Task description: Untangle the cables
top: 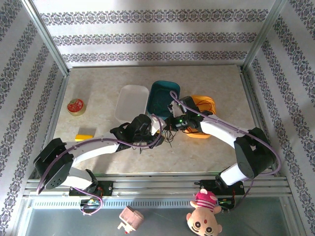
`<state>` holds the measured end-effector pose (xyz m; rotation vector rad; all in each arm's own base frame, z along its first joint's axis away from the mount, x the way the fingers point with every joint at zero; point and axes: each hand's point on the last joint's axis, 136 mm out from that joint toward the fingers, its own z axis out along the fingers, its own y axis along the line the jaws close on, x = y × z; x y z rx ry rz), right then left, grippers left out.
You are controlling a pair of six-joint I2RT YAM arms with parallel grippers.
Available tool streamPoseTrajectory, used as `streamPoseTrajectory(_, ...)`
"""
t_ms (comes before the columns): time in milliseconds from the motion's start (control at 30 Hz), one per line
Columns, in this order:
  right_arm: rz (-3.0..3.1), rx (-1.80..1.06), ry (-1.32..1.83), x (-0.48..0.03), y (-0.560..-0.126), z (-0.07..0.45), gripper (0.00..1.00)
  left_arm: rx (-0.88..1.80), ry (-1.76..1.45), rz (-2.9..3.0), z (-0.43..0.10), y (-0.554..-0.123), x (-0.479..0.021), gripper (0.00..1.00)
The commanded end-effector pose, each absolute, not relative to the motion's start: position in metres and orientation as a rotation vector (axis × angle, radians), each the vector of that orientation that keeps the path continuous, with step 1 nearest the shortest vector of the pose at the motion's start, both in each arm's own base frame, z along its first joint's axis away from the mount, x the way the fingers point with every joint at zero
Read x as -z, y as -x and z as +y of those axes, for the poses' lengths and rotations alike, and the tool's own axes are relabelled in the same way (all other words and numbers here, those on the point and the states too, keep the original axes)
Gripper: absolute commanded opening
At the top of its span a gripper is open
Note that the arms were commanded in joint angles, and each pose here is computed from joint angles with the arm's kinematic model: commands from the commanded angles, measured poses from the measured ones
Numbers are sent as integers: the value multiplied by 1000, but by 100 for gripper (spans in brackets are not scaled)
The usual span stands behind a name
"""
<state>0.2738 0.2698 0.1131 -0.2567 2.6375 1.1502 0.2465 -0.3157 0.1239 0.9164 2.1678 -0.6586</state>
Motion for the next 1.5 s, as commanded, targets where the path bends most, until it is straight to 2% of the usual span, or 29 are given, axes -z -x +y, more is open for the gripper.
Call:
streamPoseTrajectory(0, 2587, -1290, 340, -137, -262, 288, 0, 548, -801, 2089, -313, -272, -132, 21)
streamPoseTrajectory(233, 2588, -1297, 395, -140, -248, 288, 0, 634, -751, 2071, -320, -271, -134, 10)
streamPoseTrajectory(333, 2585, -1303, 401, -141, -246, 287, 0, 685, -747, 2064, -323, -267, -137, 0)
streamPoseTrajectory(700, 2601, -1314, 380, -138, -245, 284, 2, 907, -685, 2043, -316, -258, -159, 0)
streamPoseTrajectory(800, 2607, -1339, 390, -138, -242, 286, 2, 897, -706, 2041, -315, -257, -158, 27)
streamPoseTrajectory(833, 2604, -1349, 395, -139, -242, 287, 2, 894, -709, 2040, -316, -258, -158, 32)
streamPoseTrajectory(933, 2603, -1363, 406, -139, -240, 288, 2, 892, -720, 2046, -318, -259, -156, 35)
streamPoseTrajectory(1000, 2601, -1370, 415, -140, -239, 290, 2, 885, -707, 2050, -318, -262, -154, 28)
streamPoseTrajectory(1067, 2599, -1374, 420, -141, -239, 290, 2, 881, -711, 2066, -319, -263, -149, 14)
streamPoseTrajectory(1200, 2595, -1375, 413, -141, -239, 288, 2, 878, -724, 2101, -320, -261, -140, 1)
streamPoseTrajectory(1400, 2603, -1375, 338, -138, -244, 278, 4, 864, -711, 2113, -315, -261, -140, 0)
streamPoseTrajectory(1433, 2600, -1377, 322, -137, -246, 275, 6, 861, -706, 2112, -314, -261, -141, 0)
streamPoseTrajectory(1467, 2599, -1375, 299, -137, -248, 273, 13, 865, -701, 2113, -313, -261, -142, 0)
